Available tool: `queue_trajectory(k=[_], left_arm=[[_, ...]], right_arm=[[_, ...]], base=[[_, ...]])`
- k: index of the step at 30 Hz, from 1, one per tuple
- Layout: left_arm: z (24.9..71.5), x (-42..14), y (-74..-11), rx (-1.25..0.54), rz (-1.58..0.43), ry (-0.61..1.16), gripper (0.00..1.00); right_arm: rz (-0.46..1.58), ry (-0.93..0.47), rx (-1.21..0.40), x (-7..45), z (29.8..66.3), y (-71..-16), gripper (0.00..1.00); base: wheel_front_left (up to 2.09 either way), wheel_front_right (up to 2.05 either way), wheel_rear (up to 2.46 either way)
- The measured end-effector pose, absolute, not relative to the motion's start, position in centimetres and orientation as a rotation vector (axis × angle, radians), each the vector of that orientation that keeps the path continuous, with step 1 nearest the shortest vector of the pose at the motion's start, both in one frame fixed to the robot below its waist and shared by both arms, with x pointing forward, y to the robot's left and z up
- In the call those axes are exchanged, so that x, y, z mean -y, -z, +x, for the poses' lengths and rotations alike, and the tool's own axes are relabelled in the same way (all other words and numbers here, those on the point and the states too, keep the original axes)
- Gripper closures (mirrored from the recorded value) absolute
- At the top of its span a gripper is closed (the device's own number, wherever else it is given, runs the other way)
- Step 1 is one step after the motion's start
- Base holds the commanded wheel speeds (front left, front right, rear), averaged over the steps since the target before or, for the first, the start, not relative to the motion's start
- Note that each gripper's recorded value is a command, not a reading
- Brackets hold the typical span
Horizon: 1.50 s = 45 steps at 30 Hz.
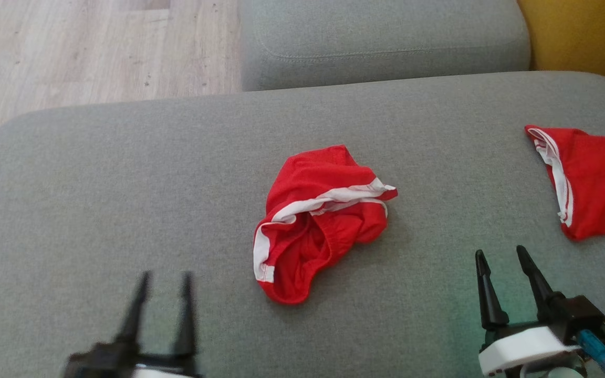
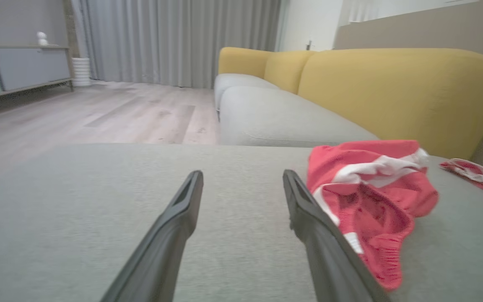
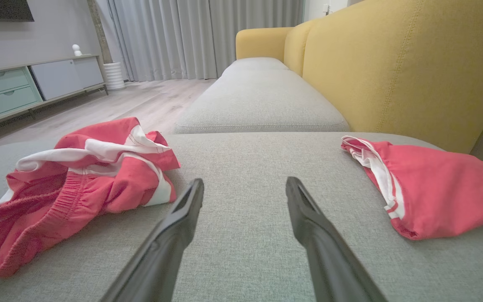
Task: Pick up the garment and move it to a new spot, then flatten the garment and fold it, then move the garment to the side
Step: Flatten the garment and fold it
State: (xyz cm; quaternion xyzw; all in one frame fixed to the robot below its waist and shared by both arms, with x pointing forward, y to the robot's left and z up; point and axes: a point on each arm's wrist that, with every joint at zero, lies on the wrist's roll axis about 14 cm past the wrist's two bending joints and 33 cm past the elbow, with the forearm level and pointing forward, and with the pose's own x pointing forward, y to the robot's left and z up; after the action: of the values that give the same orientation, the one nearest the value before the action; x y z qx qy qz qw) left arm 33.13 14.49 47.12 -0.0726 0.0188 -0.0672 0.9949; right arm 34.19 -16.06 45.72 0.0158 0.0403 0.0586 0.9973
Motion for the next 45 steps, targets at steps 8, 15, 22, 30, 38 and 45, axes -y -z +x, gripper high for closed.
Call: queue_trajectory(k=[8, 15, 22, 30, 38, 45], left_arm=[[33.1, -3.0, -47.1, -0.073, -0.173, 0.505, 0.0], [34.6, 2.2, -45.5, -0.159, -0.161, 0.684, 0.0], [37.6, 4.7, -41.3, -0.294, -0.121, 0.72, 0.0], [38.9, 5.1, -39.8, -0.345, -0.12, 0.714, 0.53], [40.0, 6.4, -44.0, -0.24, -0.211, 0.75, 1.0], [40.5, 6.4, -51.6, -0.037, -0.324, 0.771, 1.0]], right_arm=[[0.033, -0.11, -0.099, 16.3, 34.2, -45.2, 0.0], [0.034, -0.081, -0.118, 17.1, 34.7, -44.6, 0.0], [0.029, 0.009, -0.162, 19.9, 34.6, -43.3, 0.0], [0.029, 0.038, -0.158, 20.8, 34.9, -43.5, 0.0], [0.03, 0.045, -0.133, 21.1, 34.9, -44.2, 0.0], [0.042, 0.02, -0.116, 20.2, 34.7, -44.7, 0.0]], base=[[0.0, 0.0, 0.0], [0.0, 0.0, 0.0], [0.0, 0.0, 0.0], [0.0, 0.0, 0.0], [0.0, 0.0, 0.0], [0.0, 0.0, 0.0]])
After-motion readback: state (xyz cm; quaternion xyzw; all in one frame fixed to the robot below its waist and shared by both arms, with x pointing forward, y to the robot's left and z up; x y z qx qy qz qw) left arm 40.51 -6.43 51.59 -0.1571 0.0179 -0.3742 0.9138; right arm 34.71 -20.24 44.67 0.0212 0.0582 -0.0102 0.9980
